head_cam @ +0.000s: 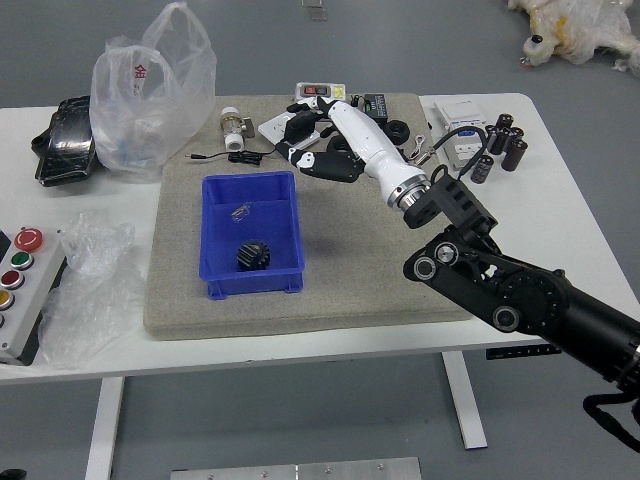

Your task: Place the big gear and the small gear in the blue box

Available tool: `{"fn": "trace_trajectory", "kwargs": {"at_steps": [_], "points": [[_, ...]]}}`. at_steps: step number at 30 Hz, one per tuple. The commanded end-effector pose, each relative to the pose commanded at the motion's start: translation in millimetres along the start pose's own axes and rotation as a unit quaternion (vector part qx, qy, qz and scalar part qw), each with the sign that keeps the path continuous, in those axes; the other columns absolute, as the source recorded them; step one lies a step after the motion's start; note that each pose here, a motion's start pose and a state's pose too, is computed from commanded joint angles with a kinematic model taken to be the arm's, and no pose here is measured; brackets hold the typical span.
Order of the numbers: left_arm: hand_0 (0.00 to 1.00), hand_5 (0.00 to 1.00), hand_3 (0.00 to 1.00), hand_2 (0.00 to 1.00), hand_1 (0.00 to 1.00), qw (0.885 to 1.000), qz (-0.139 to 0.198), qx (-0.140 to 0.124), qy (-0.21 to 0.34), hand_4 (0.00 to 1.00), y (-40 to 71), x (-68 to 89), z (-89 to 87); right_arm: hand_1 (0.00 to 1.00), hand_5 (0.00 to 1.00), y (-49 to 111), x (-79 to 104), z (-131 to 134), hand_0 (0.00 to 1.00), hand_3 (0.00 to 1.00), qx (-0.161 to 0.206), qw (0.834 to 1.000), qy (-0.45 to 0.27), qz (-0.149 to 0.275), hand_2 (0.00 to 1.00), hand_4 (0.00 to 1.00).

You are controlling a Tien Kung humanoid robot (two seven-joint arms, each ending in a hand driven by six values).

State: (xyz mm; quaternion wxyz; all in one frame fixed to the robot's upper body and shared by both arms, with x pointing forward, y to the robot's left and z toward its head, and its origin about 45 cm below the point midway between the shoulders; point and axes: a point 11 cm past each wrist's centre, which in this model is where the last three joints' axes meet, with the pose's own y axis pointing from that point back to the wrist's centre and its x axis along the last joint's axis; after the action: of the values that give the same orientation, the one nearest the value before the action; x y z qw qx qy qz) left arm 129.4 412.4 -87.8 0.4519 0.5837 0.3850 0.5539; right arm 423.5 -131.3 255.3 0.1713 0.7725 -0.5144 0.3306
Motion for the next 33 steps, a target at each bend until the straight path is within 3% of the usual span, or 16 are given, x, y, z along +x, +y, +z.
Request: {"fn": "trace_trajectory", "kwargs": {"at_steps": [9,10,22,28,33], "points": [[0.666,0.367,0.683,0.592,0.627,1.000,-0.002,-0.002,0.002,0.685,-0.2,-1.8,0.3,0.755,0.498,21.5,8.8,31,0.649,0.876,-0.021,0.991,-0.131,0.014,0.819,0.724],[0.666,0.366,0.683,0.593,0.627,1.000,-0.002,-0.002,0.002,0.685,-0.3,-2.2,0.0,0.732,0.498,26.1,10.5,34,0.609,0.768,-0.019,0.987,-0.155,0.018,0.781,0.731],[0.667,0.366,0.683,0.593,0.627,1.000,-0.003,0.004,0.007,0.685,-2.1,-3.3,-8.1,0.706,0.510,67.6,28.5,54,0.593,0.731,0.006,0.926,-0.370,0.069,0.753,0.749],[0.667,0.366,0.683,0.593,0.627,1.000,-0.003,-0.001,0.009,0.685,-1.9,-3.9,-5.8,0.706,0.510,75.4,22.9,66,0.593,0.731,-0.011,0.902,-0.425,0.081,0.753,0.749],[0.667,0.366,0.683,0.593,0.627,1.000,-0.004,0.002,0.008,0.685,-2.2,-5.1,-7.7,0.704,0.510,73.1,22.0,65,0.593,0.736,-0.015,0.903,-0.422,0.078,0.752,0.748]]}}
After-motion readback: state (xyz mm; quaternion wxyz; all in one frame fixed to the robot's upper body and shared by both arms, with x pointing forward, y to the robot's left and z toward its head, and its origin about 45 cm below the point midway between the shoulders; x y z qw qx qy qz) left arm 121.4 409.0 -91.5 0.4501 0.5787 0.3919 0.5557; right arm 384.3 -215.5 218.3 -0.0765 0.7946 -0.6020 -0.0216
